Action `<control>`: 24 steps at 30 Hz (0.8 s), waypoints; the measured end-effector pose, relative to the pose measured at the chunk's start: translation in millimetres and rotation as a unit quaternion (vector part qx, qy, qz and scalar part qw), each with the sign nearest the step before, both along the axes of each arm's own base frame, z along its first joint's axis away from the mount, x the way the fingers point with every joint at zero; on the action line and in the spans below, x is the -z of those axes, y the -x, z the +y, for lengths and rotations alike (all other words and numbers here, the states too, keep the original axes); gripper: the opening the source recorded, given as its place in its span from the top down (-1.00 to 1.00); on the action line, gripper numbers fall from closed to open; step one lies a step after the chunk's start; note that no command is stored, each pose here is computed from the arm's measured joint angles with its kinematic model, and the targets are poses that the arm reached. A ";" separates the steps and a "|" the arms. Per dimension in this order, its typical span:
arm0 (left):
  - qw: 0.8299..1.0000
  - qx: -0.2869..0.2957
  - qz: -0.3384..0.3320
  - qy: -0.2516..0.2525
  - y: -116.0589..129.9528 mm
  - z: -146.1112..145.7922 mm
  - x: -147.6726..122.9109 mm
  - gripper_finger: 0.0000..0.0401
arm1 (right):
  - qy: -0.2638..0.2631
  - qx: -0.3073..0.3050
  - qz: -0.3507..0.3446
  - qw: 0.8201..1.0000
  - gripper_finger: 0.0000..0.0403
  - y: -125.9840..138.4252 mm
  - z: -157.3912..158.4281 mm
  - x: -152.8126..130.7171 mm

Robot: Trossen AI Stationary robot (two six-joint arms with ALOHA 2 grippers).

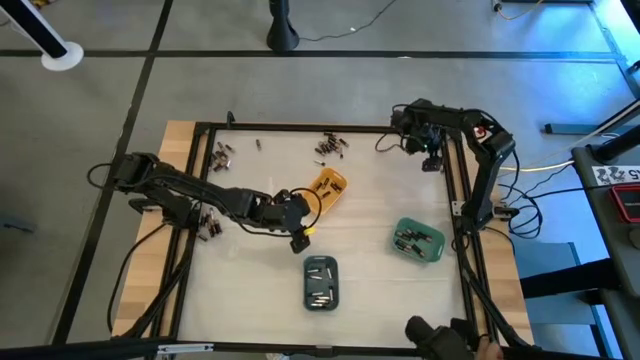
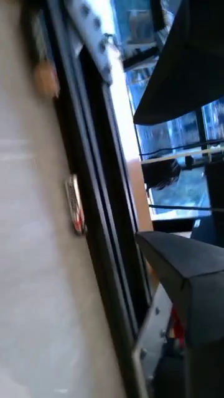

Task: Sort batteries
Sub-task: Put the silver battery into the blue bin

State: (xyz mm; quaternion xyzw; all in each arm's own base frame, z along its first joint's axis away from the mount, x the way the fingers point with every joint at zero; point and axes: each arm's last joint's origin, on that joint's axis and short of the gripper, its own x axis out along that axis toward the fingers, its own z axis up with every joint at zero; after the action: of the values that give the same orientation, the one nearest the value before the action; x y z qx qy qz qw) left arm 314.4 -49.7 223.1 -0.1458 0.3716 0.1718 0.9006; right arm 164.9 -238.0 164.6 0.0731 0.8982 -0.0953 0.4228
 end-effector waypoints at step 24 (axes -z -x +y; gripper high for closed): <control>1.000 -0.007 0.001 0.007 0.4 -0.2 0.3 -0.24 | 0.015 -0.085 0.012 0.996 -0.48 -11.3 12.9 14.1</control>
State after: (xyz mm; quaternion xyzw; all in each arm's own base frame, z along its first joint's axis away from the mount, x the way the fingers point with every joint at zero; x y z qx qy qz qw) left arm 314.0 -49.9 222.8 -0.1541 0.3722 0.1755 0.8983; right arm 176.2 -225.1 150.5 -0.0116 0.9048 -0.0735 0.4194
